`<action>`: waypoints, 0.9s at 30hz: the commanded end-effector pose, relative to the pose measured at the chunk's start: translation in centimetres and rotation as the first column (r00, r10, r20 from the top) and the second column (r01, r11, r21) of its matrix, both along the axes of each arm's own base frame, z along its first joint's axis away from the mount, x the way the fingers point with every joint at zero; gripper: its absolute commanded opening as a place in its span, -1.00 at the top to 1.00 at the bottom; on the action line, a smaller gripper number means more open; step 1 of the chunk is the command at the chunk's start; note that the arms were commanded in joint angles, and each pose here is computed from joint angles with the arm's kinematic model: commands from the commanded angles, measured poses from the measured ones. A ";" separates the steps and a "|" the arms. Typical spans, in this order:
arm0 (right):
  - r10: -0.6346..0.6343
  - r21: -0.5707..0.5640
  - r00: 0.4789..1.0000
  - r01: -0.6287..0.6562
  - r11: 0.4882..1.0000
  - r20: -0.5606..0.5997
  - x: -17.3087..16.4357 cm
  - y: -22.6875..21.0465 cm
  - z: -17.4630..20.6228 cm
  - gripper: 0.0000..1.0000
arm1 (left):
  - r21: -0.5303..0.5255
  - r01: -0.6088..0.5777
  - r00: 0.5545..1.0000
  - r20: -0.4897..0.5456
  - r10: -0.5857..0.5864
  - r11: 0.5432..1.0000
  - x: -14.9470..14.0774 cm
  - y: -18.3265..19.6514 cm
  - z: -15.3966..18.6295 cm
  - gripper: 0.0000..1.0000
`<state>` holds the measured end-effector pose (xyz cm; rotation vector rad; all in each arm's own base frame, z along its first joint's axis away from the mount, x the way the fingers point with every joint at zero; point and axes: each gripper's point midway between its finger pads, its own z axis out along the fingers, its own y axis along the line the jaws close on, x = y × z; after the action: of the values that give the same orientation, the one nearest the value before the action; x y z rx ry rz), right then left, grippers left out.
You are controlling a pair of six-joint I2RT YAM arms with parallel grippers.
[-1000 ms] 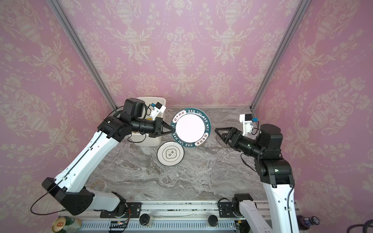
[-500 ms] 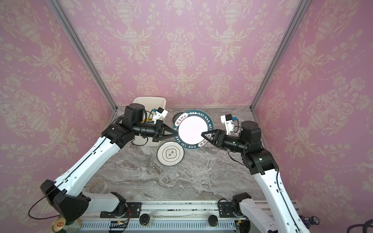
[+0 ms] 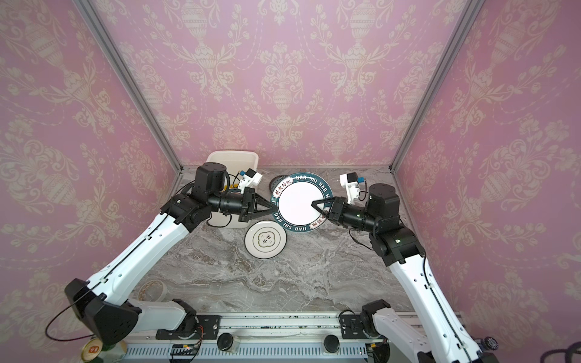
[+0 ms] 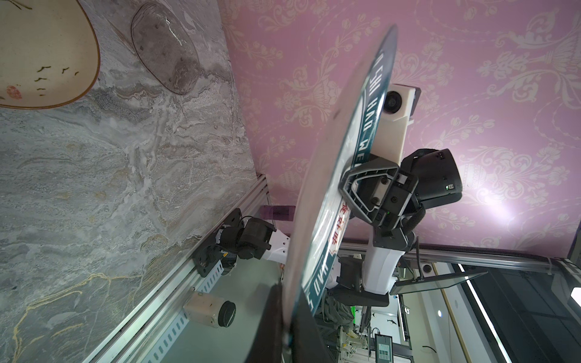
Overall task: Place the plates into the plastic bin on the countertop
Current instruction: Pick up the plate from the middle-right of the table.
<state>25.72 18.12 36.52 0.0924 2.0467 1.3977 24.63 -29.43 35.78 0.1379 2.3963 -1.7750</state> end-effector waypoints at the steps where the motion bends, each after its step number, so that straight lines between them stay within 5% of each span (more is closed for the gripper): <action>1: -0.021 0.013 0.999 0.021 1.000 0.048 0.3 0.0 1.6 0.87 | -0.072 0.031 0.999 0.044 -0.028 0.997 -0.8 -0.1 2.0 1.00; 9: -0.027 0.052 0.999 0.025 0.998 0.045 0.0 0.0 2.7 1.00 | -0.104 -0.034 0.997 0.068 0.041 0.994 0.5 -0.2 1.5 0.26; 18: -0.015 0.145 0.999 0.010 0.989 0.032 -0.3 0.7 3.5 1.00 | -0.174 -0.079 0.978 0.180 0.110 0.982 2.1 -0.6 2.3 0.31; 27: 0.009 0.143 1.000 -0.013 0.990 0.023 -0.8 1.9 2.7 1.00 | -0.236 -0.089 0.979 0.157 0.128 0.968 2.8 -1.5 2.2 0.56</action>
<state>25.42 19.87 37.30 0.1786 2.0141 1.5182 27.24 -30.64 37.09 0.1214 2.0855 -1.8700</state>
